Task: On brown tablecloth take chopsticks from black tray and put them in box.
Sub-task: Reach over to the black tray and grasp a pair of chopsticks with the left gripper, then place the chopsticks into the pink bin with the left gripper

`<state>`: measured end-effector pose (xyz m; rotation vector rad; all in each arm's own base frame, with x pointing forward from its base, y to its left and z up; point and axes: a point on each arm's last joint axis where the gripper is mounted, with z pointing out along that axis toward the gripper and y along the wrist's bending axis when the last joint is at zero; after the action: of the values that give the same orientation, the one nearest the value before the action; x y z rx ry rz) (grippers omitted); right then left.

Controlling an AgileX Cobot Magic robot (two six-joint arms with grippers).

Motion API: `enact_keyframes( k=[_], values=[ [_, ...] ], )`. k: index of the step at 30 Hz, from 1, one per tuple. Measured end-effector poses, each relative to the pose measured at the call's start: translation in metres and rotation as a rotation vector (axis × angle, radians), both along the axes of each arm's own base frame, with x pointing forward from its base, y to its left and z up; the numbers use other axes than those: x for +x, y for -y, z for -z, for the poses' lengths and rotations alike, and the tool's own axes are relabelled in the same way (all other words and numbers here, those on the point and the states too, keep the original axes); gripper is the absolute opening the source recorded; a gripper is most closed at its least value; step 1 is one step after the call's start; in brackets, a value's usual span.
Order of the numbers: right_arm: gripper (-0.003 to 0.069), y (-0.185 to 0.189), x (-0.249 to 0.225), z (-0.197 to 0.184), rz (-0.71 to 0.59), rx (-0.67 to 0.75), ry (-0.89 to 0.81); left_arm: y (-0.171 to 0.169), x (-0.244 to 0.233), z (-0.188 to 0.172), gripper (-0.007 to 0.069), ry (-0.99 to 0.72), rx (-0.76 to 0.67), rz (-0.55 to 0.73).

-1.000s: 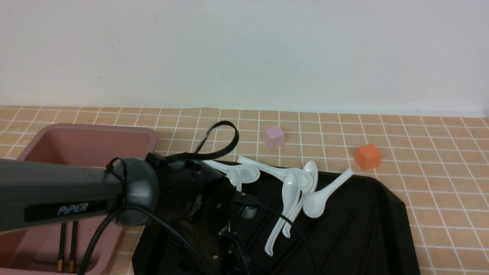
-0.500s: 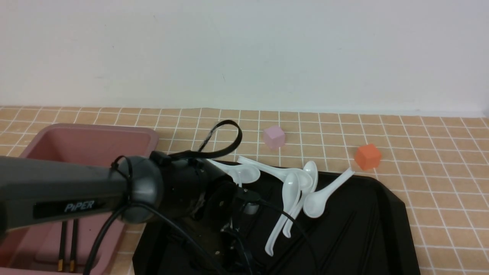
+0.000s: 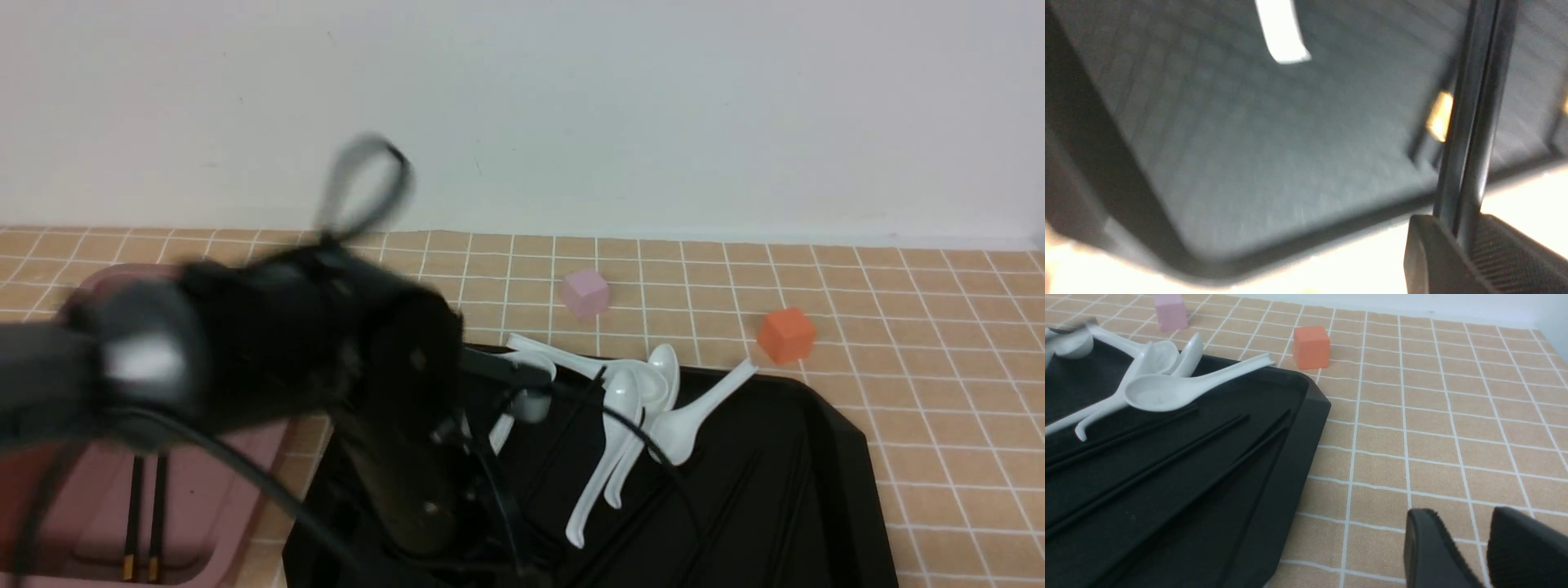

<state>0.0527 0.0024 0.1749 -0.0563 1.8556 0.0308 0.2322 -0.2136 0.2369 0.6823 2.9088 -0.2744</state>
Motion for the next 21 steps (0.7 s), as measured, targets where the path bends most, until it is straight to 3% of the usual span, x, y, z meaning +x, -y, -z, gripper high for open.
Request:
enact_keyframes(
  k=[6,10,15,21],
  values=[
    [0.0239,0.000,0.000,0.000,0.000,0.000,0.000,-0.014,-0.010,-0.041,0.0109,0.017,0.049,0.048],
    [0.0239,0.000,0.000,0.000,0.000,0.000,0.000,-0.033,-0.008,-0.053,0.0109,0.076,0.135,-0.015],
    [0.0239,0.000,0.000,0.000,0.000,0.000,0.000,-0.093,0.023,-0.060,0.0109,0.109,0.209,-0.263],
    [0.0239,0.000,0.000,0.000,0.000,0.000,0.000,-0.173,0.062,-0.058,0.0109,0.142,0.071,-0.626]
  ],
)
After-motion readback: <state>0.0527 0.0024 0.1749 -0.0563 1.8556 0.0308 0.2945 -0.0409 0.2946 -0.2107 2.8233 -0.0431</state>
